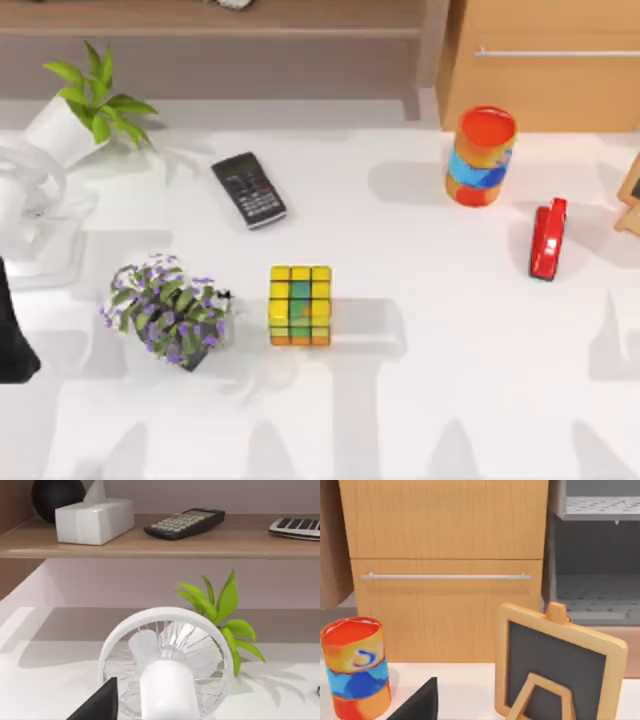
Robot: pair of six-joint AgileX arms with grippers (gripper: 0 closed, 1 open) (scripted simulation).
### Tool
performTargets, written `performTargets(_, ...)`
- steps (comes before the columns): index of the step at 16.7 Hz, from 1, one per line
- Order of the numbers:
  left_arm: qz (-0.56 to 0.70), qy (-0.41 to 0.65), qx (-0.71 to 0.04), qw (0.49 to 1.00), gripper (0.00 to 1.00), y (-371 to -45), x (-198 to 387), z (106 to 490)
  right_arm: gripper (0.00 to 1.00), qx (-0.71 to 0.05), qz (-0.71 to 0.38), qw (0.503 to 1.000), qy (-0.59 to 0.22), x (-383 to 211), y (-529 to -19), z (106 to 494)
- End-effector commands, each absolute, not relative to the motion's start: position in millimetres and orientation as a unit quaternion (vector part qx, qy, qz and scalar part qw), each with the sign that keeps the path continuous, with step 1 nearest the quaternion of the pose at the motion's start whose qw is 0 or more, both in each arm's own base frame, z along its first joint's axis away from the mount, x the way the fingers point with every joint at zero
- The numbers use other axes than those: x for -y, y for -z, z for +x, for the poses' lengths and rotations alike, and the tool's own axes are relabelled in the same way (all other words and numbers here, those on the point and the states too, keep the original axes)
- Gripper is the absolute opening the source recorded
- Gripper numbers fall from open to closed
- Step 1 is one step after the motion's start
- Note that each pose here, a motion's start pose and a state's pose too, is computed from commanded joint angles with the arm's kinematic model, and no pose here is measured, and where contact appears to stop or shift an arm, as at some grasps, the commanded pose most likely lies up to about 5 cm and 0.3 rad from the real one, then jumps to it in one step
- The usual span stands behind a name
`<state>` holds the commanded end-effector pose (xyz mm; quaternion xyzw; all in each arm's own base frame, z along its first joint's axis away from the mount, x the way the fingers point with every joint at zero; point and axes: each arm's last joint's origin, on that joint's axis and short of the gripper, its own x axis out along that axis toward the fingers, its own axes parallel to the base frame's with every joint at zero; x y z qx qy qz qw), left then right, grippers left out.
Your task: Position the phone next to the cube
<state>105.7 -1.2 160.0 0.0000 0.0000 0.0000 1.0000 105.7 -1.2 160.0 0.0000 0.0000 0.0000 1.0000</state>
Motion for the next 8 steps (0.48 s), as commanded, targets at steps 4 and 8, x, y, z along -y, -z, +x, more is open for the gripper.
performTargets(4,0.0,0.0,0.0,1.0,1.0,-160.0,1.2,105.7,1.0,-0.017,-0.014,1.0,0.008,2.9,-163.1,106.3)
performTargets(8,0.0,0.0,0.0,1.0,1.0,-160.0,1.2,105.7,1.0,-0.117,-0.081,0.989,0.036,11.6,-176.2,113.4)
